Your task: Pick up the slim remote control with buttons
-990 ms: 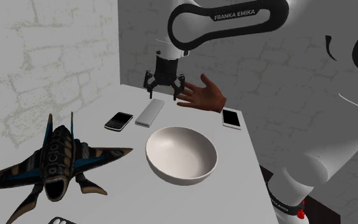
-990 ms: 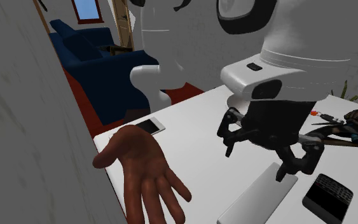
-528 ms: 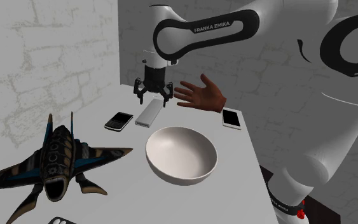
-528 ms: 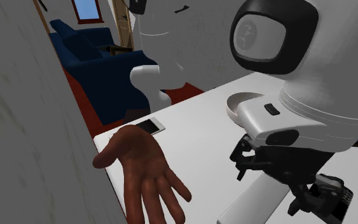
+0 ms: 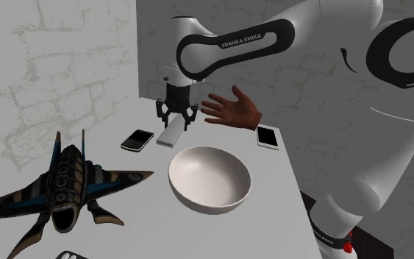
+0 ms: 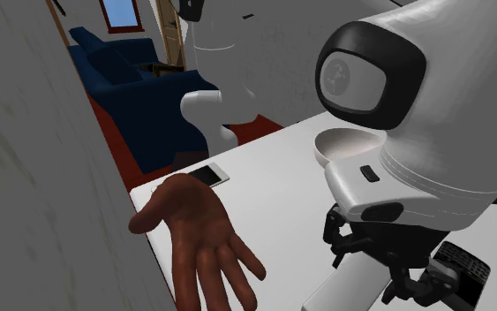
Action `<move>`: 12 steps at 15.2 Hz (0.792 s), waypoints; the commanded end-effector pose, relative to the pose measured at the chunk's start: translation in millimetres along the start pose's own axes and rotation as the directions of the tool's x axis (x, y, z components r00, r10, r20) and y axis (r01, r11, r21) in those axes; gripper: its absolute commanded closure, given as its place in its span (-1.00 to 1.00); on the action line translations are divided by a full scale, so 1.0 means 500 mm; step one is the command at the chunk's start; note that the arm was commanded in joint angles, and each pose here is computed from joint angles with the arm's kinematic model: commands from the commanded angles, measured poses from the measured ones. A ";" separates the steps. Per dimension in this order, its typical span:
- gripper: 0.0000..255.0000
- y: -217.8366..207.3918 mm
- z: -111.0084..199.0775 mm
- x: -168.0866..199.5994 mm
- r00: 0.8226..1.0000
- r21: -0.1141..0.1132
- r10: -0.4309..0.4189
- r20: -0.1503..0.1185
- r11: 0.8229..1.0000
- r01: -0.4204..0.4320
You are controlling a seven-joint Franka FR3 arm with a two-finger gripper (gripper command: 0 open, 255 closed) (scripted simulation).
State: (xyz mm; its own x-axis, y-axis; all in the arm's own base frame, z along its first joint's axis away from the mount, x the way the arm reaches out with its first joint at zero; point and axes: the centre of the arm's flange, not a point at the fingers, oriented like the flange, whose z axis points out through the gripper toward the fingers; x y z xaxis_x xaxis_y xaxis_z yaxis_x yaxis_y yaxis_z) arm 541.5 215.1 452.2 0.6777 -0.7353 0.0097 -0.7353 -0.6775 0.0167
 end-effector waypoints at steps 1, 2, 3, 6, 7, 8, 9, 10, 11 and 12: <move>1.00 0.000 0.002 0.000 1.000 -0.001 0.000 0.001 1.000 0.000; 1.00 0.001 0.002 0.000 1.000 -0.001 0.000 0.001 1.000 0.000; 1.00 0.001 0.002 0.000 1.000 -0.001 0.000 0.001 1.000 0.000; 1.00 0.001 0.002 0.000 1.000 -0.001 0.000 0.001 1.000 0.000; 1.00 0.000 0.004 0.001 1.000 -0.001 0.000 0.001 1.000 0.000; 1.00 0.000 -0.007 0.001 1.000 -0.001 0.000 0.001 1.000 0.000; 1.00 0.001 -0.018 0.001 1.000 -0.001 0.000 0.001 1.000 0.000; 1.00 0.001 -0.028 0.001 1.000 -0.001 0.000 0.001 1.000 0.000; 1.00 0.001 -0.039 0.001 1.000 -0.001 0.000 0.001 1.000 0.000; 1.00 0.001 -0.049 0.001 1.000 -0.001 0.000 0.001 1.000 0.000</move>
State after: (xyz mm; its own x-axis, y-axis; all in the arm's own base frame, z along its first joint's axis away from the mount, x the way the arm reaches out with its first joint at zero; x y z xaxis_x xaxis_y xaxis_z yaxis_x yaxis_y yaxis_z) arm 542.3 214.9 470.5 0.6779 -0.7351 0.0089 -0.7351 -0.6777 0.0183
